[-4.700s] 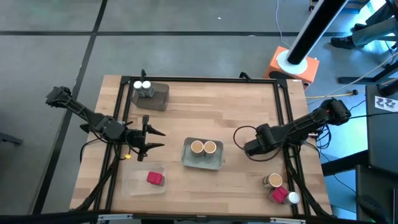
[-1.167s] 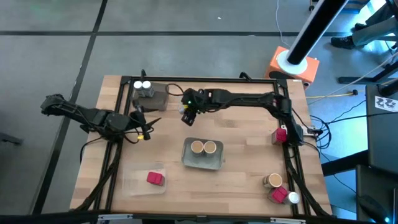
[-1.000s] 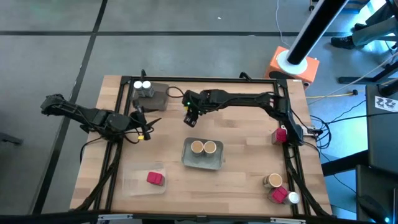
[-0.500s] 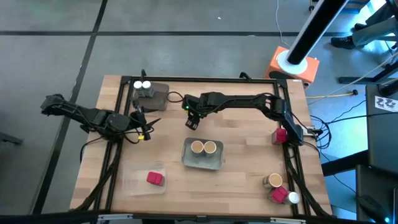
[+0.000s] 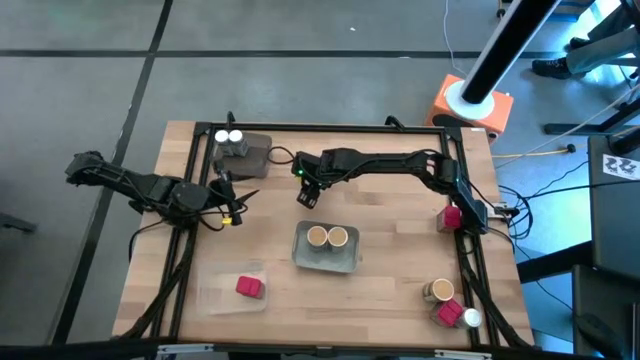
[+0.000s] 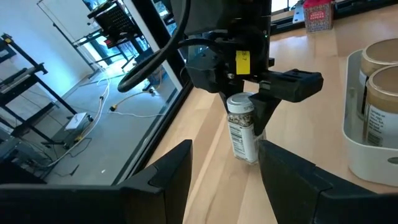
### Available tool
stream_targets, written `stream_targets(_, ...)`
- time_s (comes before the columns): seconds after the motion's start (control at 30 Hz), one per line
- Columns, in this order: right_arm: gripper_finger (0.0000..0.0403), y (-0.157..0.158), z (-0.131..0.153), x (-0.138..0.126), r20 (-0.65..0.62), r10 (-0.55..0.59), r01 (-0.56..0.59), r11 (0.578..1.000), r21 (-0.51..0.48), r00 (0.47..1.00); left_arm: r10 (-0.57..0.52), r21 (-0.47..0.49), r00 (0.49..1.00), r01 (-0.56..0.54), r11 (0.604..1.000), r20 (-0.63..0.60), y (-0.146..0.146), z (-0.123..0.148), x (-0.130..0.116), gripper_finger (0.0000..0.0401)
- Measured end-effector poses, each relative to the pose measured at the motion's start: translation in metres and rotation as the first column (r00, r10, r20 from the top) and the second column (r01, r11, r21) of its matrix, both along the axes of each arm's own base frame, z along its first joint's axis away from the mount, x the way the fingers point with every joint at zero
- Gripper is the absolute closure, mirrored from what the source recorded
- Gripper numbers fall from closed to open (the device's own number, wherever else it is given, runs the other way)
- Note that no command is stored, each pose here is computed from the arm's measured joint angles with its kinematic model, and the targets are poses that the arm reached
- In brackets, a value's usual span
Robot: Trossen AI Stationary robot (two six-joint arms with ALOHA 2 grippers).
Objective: Sort spices by type
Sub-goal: Put the top white seasoning bottle into the black bin
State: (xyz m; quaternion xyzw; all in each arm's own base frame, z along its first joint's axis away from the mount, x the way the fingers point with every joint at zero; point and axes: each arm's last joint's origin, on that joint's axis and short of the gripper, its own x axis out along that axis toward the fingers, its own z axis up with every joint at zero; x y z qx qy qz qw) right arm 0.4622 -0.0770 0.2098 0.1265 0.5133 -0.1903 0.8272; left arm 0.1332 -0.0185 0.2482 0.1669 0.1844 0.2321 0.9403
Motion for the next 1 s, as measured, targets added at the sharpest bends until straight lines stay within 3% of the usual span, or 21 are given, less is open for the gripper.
stream_targets(0.67,0.0150,-0.001,-0.004,0.003,0.024,-0.011,0.012,1.000,-0.025,1.000,-0.011,-0.011,1.000,0.011,1.000,0.002,0.000,0.000,0.000,0.0229)
stream_targets(0.87,0.0142,0.012,0.022,-0.006,-0.039,0.029,-0.030,0.999,-0.035,0.999,-0.083,-0.048,0.996,0.084,0.995,0.014,-0.003,0.000,0.004,0.0229)
stream_targets(1.0,0.0143,0.034,0.049,-0.020,-0.065,0.036,-0.045,0.991,-0.129,0.997,-0.147,-0.109,0.989,0.146,0.983,0.007,-0.007,-0.004,0.009,0.0229)
